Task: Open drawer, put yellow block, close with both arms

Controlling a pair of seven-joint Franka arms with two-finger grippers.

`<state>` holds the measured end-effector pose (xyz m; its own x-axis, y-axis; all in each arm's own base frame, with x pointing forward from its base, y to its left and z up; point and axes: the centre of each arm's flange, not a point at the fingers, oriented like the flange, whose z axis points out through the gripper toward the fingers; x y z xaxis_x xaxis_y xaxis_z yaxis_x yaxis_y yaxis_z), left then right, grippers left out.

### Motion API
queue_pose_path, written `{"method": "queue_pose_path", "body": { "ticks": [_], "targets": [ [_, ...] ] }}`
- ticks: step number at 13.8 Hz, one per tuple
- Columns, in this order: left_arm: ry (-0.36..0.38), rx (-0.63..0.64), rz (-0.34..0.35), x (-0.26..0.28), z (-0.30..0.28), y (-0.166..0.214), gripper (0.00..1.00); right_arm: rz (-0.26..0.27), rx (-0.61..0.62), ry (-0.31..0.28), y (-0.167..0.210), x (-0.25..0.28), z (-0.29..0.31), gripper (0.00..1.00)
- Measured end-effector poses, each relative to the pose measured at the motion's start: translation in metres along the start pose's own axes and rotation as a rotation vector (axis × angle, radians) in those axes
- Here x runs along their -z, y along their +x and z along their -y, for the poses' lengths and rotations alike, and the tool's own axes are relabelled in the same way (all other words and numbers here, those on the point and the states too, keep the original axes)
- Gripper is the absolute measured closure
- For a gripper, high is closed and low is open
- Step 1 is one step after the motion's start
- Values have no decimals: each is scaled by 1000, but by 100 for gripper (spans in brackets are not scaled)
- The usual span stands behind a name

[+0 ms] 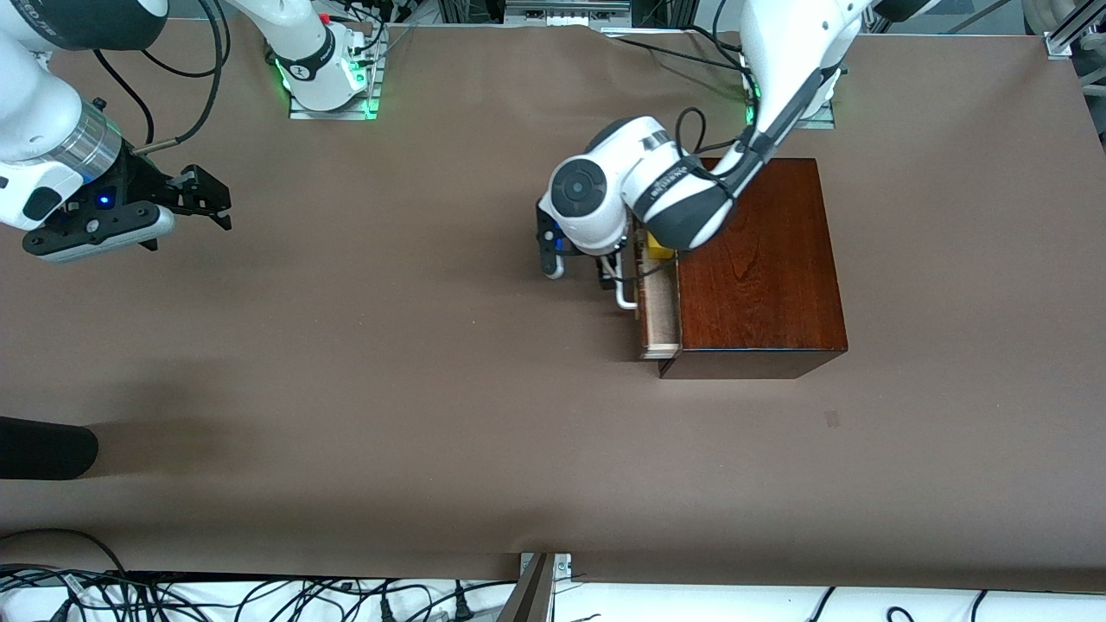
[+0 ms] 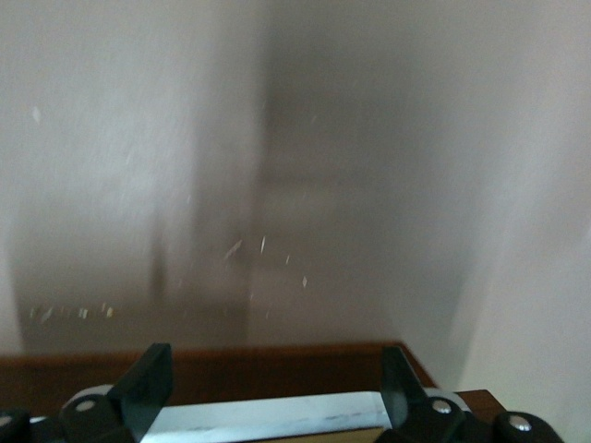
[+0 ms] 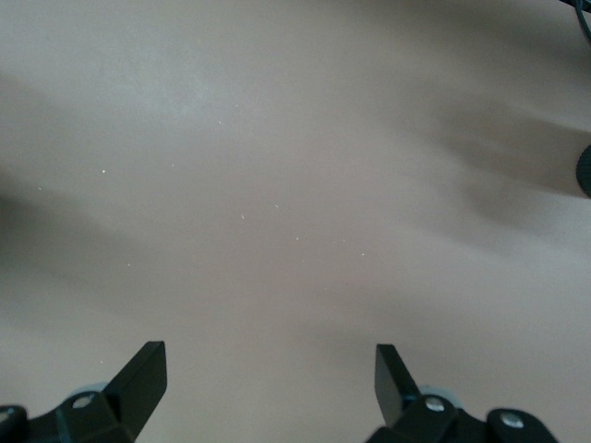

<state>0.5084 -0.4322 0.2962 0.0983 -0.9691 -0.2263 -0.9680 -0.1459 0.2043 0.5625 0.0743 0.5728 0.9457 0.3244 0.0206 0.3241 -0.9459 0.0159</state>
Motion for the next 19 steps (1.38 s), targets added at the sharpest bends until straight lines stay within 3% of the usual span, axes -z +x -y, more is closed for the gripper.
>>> {"method": "queue_pose_path", "body": {
  "ticks": [5, 9, 13, 16, 19],
  "targets": [
    [-35, 48, 25, -4, 22, -28, 0, 1, 2, 0, 0, 1, 2, 0],
    [-35, 46, 23, -2, 21, -28, 0, 3, 1, 1, 0, 1, 1, 0],
    [54, 113, -29, 62, 14, -44, 0, 4, -1, 1, 0, 1, 1, 0],
    [120, 289, -47, 138, 11, -99, 0, 4, -4, 1, -1, 1, 0, 0],
    [160, 524, -92, 198, 35, -185, 0, 5, -6, 1, -1, 1, -1, 0]
  ]
}}
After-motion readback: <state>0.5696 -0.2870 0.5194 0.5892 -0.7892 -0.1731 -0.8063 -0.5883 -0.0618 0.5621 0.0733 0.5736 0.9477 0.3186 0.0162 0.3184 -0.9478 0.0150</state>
